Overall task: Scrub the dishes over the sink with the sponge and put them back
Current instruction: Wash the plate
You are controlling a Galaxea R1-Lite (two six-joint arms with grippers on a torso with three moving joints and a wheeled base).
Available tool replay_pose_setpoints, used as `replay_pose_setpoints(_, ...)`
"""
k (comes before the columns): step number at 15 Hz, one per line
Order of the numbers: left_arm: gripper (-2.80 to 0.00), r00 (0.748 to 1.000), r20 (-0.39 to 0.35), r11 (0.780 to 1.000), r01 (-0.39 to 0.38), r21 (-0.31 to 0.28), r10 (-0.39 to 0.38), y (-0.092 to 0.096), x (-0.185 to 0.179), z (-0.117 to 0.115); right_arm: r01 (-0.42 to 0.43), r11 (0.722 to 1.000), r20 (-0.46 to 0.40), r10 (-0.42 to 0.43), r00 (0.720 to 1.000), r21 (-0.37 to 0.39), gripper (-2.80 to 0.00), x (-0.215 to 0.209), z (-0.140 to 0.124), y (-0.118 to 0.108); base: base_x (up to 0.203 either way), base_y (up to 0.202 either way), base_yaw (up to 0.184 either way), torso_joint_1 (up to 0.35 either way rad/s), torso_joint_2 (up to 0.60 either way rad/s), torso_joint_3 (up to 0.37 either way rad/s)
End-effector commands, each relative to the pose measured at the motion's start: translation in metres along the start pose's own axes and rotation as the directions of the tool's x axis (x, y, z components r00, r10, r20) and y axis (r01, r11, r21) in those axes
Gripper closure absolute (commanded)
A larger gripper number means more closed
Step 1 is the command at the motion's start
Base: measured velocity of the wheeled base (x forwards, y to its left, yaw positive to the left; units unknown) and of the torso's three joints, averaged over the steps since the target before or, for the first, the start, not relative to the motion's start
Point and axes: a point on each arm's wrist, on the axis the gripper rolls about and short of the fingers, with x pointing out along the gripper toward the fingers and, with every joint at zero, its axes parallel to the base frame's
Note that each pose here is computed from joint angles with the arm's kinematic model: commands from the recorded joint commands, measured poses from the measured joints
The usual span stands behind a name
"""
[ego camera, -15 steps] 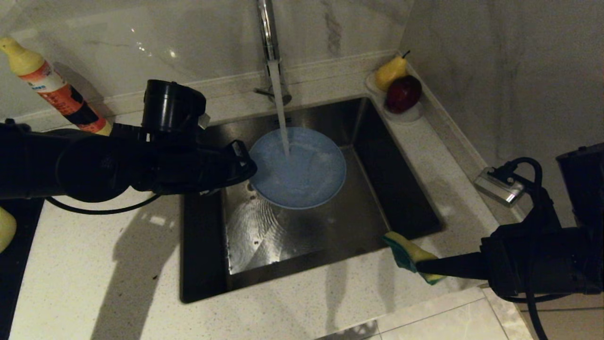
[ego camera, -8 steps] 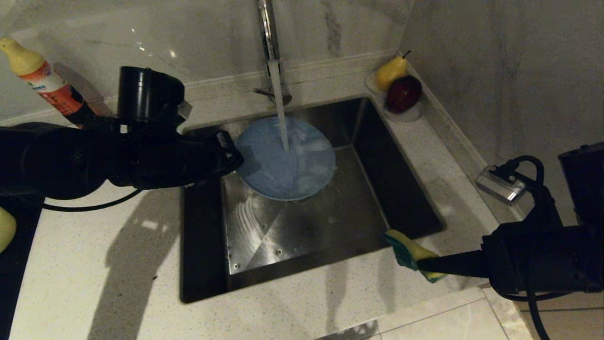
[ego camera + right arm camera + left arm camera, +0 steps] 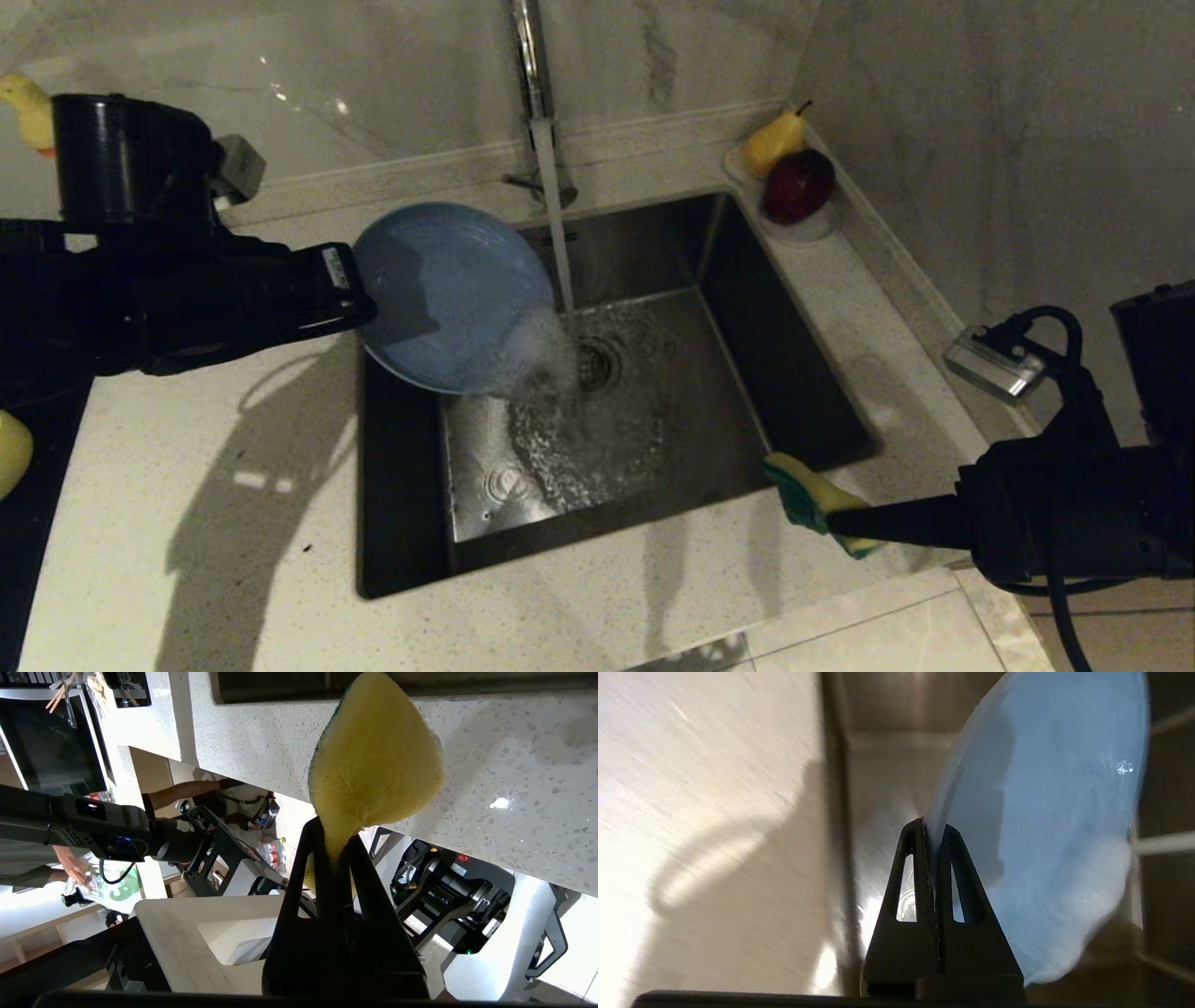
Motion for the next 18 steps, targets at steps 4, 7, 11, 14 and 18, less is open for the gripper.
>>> replay_pose_setpoints(4,0.0,0.969,0.24,0.976,-0.103,0.193,0.054,0.008,-0.008,0.008,0.002,1.0,-0.012,-0.002,1.0,0.011,0.0,0.002,-0.001,-0.001,0.0,0.0,0.0,0.0,0.0,0.0)
replay_pose_setpoints(7,0.0,0.942,0.332,0.951,-0.142,0.276,0.045,0.009,-0.011,0.009,0.006,1.0,-0.014,-0.006,1.0,0.013,0.0,0.003,0.001,-0.002,0.0,0.0,0.0,0.0,0.0,0.0)
replay_pose_setpoints(11,0.0,0.892,0.451,0.91,-0.205,0.36,0.023,0.011,-0.024,0.007,0.003,1.0,-0.018,-0.003,1.0,0.012,0.0,0.004,0.001,-0.001,0.0,0.0,0.0,0.0,0.0,0.0)
replay_pose_setpoints(14,0.0,0.914,0.404,0.915,-0.191,0.356,0.033,0.014,-0.035,0.006,-0.004,1.0,-0.005,0.004,1.0,0.004,0.0,-0.001,0.0,0.002,0.0,0.0,0.0,0.0,0.0,0.0)
replay_pose_setpoints(18,0.0,0.992,0.117,0.978,-0.071,0.196,0.049,0.019,-0.055,-0.001,-0.019,1.0,0.013,0.02,1.0,-0.007,0.0,-0.01,-0.002,0.008,0.0,0.0,0.0,0.0,0.0,0.0)
